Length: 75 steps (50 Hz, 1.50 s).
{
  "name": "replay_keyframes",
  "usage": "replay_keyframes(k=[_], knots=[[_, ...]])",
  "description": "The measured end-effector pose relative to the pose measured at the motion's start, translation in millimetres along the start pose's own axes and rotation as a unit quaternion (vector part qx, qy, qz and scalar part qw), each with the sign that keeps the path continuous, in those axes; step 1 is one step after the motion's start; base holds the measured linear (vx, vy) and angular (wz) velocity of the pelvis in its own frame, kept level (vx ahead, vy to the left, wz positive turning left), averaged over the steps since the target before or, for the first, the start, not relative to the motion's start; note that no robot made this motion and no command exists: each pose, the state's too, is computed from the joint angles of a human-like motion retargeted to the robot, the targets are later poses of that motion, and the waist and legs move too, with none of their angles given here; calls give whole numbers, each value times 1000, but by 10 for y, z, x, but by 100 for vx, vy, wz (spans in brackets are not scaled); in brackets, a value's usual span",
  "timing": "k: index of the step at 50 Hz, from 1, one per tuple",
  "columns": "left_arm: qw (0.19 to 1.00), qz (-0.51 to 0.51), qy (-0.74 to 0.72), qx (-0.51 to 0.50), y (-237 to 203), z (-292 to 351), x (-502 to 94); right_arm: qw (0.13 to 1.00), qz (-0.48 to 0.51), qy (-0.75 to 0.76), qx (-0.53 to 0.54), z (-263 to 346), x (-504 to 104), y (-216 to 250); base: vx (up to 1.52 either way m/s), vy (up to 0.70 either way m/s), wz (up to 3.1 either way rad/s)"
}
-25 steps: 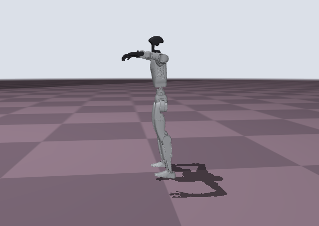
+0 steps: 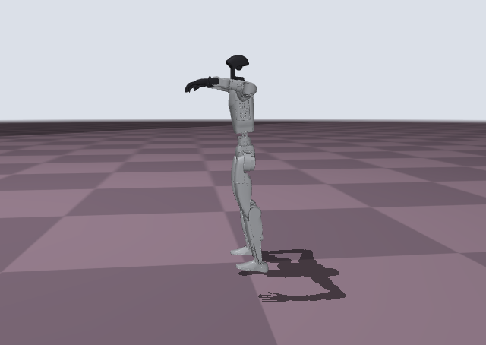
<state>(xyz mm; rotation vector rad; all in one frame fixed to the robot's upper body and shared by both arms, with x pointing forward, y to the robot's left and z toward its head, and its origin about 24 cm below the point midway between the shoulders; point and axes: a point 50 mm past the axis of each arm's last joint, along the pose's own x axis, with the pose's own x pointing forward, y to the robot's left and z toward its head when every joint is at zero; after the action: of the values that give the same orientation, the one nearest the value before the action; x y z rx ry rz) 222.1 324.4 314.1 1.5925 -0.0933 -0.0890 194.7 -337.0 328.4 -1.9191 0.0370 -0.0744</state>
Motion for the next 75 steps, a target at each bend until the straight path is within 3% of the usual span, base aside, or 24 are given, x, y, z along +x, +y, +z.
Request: replay_keyframes(k=[22, 30, 36, 42, 49, 55, 60, 63, 69, 75], knots=[[999, 2, 5, 39, 124, 22, 13, 1000, -6, 18, -23, -71, -45, -95, 0, 0, -2], [996, 77, -6, -46, 41, -50, -63, 997, -68, 0, 21, -24, -1, -103, 1, -1, 0], [981, 75, -13, -180, -514, -97, 101, 986, -72, -5, 150, 43, 136, 429, 5, -8, -6], [935, 13, 54, -350, -1526, -163, 159, 946, -11, 10, 325, 353, 300, 1364, 8, -12, -13], [800, -146, 251, -525, -3255, 23, -215, 856, 186, 101, 471, 1168, 141, 2880, 10, -19, -24], [629, -339, 431, -551, -4434, 583, -1112, 715, 395, 248, 522, 2053, -513, 3934, 14, -19, -27], [512, -472, 502, -512, -4767, 1053, -1991, 618, 476, 340, 525, 2405, -934, 4189, 21, -8, -29], [470, -524, 512, -492, -4794, 1236, -2372, 605, 485, 351, 526, 2479, -951, 4196, 26, -1, -21], [440, -542, 519, -493, -4769, 1353, -2686, 656, 464, 274, 528, 2543, -618, 4066, 32, 4, -23], [460, -495, 505, -536, -4774, 1321, -2513, 719, 426, 160, 526, 2572, -206, 3826, 41, 11, -25]])
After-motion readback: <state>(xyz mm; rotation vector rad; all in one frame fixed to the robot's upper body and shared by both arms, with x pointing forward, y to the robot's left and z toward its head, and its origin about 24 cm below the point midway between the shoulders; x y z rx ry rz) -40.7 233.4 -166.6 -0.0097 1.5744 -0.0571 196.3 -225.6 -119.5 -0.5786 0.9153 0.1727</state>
